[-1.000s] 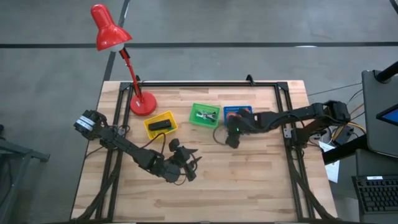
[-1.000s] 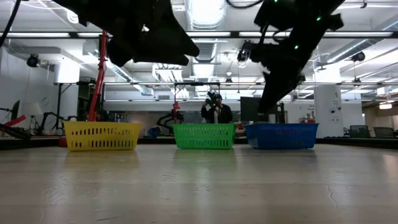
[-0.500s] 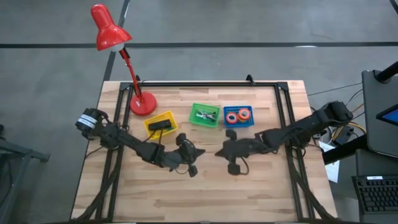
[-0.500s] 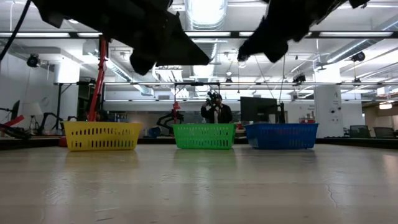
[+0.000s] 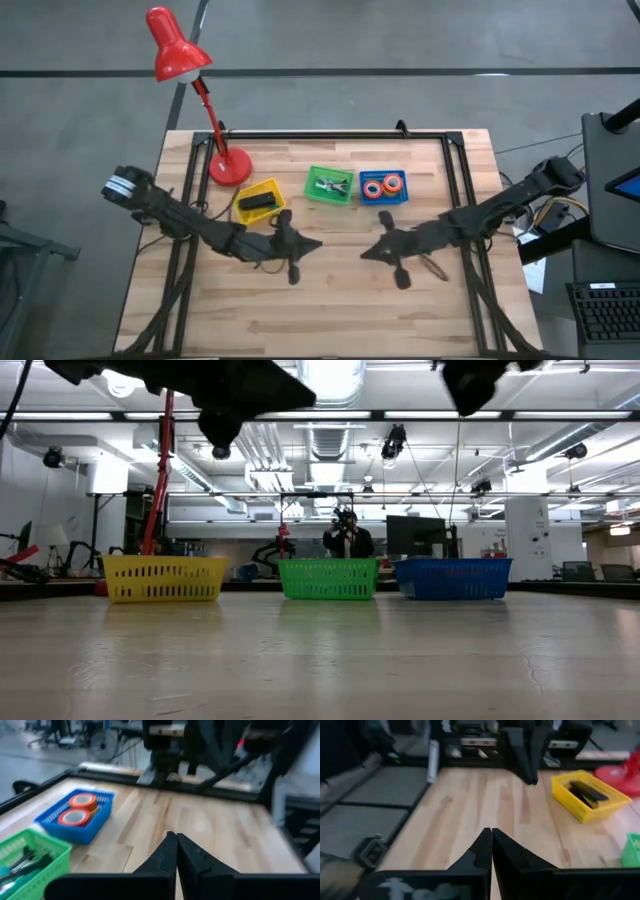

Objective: Pick and place Stapler, Stapler remover, tape
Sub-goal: Return to Home Position

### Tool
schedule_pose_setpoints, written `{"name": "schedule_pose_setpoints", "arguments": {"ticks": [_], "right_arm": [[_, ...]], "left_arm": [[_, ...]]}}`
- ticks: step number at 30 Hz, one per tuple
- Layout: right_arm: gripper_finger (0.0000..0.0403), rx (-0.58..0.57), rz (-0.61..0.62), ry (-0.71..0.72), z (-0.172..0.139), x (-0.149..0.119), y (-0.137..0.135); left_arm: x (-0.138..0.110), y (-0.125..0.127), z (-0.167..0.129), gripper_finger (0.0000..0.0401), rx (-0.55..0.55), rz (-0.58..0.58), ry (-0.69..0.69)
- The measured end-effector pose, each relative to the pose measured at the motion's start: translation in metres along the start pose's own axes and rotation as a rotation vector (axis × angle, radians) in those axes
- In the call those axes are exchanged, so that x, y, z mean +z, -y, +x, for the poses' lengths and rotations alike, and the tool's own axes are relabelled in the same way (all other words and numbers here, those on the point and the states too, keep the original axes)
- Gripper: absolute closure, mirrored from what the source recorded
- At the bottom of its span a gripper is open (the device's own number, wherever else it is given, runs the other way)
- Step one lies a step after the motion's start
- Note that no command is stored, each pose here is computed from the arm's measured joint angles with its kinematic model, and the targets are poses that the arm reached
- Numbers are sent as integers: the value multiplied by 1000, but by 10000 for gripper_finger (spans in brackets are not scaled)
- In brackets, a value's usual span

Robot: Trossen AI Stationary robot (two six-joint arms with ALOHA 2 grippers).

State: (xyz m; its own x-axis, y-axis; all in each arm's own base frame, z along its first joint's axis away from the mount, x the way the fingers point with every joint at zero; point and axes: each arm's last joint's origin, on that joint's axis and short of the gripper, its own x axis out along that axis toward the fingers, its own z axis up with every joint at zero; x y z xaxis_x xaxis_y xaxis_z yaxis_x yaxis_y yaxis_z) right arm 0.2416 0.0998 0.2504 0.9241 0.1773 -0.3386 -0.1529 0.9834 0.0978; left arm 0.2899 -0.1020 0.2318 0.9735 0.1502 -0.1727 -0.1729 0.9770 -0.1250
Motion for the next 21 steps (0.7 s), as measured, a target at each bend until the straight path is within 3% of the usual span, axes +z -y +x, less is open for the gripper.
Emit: {"name": "schedule_pose_setpoints", "arguments": {"ticks": [8,13,16,21], "right_arm": [[394,34,22,122,-41,-25,11],[394,36,73,115,-55,-47,18],[394,42,70,138,-63,-55,22],[394,71,57,252,-75,-60,24]], "left_arm": [[-11,-23,-38,391,-57,-39,147],[-22,-41,-58,380,-22,-30,167],[-30,-48,-67,379,-17,-89,162],[-44,-58,-81,383,-29,-86,144]]}}
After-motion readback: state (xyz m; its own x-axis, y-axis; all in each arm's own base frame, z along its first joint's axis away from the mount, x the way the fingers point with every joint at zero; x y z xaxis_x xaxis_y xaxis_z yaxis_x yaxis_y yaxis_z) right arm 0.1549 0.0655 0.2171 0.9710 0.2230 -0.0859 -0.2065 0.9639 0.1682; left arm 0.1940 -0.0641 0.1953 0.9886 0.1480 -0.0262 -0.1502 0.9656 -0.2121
